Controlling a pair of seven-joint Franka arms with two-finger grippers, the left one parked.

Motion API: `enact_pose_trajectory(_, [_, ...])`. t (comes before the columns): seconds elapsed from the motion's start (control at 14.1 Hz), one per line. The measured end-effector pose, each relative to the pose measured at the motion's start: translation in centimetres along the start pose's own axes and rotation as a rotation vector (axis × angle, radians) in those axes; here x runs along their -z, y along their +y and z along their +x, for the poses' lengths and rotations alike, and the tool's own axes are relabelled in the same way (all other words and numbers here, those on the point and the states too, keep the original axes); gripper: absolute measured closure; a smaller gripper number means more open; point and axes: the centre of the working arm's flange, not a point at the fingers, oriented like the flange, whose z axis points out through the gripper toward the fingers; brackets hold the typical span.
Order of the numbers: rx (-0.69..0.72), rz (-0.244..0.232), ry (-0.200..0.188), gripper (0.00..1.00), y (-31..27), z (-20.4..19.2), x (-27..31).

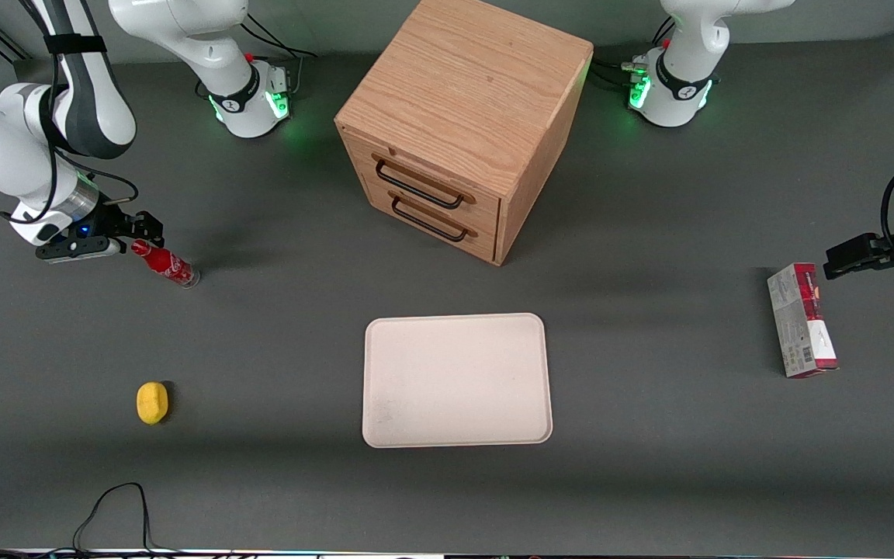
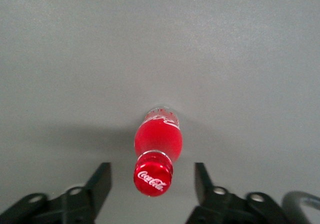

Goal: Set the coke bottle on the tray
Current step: 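Close the right gripper on the red bottle, then lift the bottle and carry it to the white tray's corner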

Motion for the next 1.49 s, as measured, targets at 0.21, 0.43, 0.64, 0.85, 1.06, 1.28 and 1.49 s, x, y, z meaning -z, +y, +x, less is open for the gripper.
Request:
enact_pose_trajectory(0.21, [0.000, 0.000, -0.001, 0.65, 0.0, 0.0, 0.0])
enact_pose_trajectory(0.43, [-0.001, 0.000, 0.000, 0.69, 0.0, 0.0, 0.0])
enact_pose_trajectory(0.64, [-0.020, -0.002, 0.004, 0.69, 0.0, 0.2, 0.2])
enact_pose_trajectory(0.85, [-0.041, -0.004, -0.016, 0.69, -1.6, 2.6, 3.1])
enact_pose_trajectory(1.06, [-0.054, -0.018, -0.081, 0.69, -4.6, 7.2, 9.7])
enact_pose_trajectory(1.28, [-0.071, -0.019, -0.130, 0.69, -6.2, 11.8, 16.7])
enact_pose_trajectory(1.49, [-0.094, 0.020, -0.173, 0.69, -7.6, 15.5, 22.3])
